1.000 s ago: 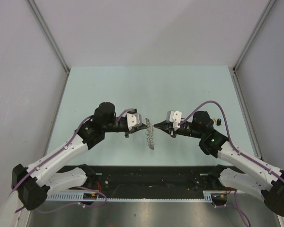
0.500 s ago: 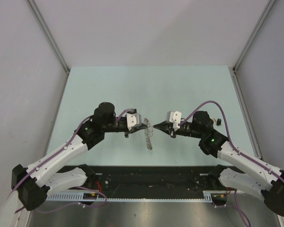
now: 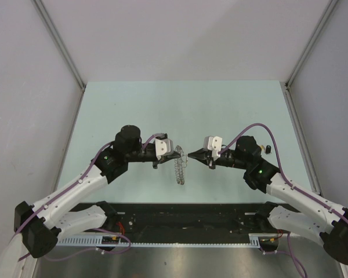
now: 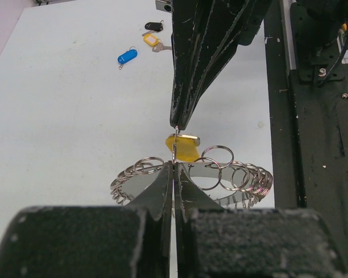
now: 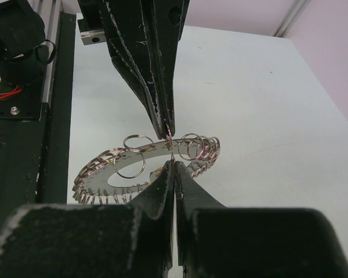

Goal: Put the keys on the keyring

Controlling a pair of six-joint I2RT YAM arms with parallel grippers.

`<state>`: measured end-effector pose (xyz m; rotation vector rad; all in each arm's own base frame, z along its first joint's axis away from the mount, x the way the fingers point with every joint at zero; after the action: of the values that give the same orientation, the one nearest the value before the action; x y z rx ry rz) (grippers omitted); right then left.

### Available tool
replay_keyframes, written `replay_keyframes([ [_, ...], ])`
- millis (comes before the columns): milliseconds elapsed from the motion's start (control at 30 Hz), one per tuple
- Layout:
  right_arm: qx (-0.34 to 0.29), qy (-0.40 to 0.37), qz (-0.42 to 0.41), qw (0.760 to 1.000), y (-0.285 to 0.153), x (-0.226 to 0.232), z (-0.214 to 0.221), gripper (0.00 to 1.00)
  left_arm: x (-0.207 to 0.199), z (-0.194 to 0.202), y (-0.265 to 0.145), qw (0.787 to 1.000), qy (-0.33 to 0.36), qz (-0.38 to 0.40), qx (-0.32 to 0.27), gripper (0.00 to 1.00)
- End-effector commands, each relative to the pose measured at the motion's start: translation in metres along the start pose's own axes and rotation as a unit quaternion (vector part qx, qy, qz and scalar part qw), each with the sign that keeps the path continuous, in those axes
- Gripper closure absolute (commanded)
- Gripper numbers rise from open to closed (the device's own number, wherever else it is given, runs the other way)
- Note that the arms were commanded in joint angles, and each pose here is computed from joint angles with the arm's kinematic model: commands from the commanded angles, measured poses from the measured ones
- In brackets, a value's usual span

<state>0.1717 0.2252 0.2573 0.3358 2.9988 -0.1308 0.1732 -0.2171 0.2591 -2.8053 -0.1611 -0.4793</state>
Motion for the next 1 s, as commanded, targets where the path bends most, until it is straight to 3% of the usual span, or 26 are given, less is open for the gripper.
replay_keyframes([
  [0,-0.02,-0.006,-0.002,1.0,0.002,-0.0014,-0.0072,1.0,0.0027,-0.0216,-0.0025,0.998,0.037,0.006,-0.04,1.0],
  [967,-0.028,-0.008,-0.01,1.0,0.0011,0.0009,-0.0112,1.0,0.0025,-0.0211,-0.0012,0.999,0.037,0.006,-0.038,1.0],
])
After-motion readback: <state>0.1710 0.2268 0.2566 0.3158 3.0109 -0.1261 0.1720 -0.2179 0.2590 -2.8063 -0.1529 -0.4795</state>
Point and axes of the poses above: each gripper's point midway between its finger pads, its own y axis out along the fingers, its own x axis along the line the jaws close on, z = x × y, the point moved 7 cm from there along -y, back along the fingers, and after that the axes turned 8 degrees about y, right-handed, at the moved point
